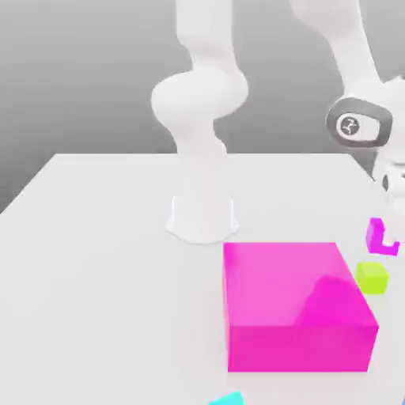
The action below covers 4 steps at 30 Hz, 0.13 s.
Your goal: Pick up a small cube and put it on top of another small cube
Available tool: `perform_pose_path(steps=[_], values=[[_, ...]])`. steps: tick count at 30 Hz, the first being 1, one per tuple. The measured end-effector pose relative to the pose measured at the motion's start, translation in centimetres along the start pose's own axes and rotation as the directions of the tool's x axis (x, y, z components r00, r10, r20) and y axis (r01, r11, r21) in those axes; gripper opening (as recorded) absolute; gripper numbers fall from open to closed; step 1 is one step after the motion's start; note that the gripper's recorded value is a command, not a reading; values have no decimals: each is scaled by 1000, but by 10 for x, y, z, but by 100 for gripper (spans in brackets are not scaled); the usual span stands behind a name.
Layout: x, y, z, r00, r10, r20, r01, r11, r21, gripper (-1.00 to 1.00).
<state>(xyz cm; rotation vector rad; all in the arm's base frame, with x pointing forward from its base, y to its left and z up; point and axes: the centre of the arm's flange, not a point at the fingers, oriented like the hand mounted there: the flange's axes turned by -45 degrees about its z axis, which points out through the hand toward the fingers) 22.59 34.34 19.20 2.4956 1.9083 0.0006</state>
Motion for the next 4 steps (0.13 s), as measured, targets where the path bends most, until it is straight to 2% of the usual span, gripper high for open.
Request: perform_pose_path(steps=[1,4], values=[[-1,0,9,1000,0,0,0,1000,0,100],[-1,0,9,1000,0,0,0,1000,0,100]])
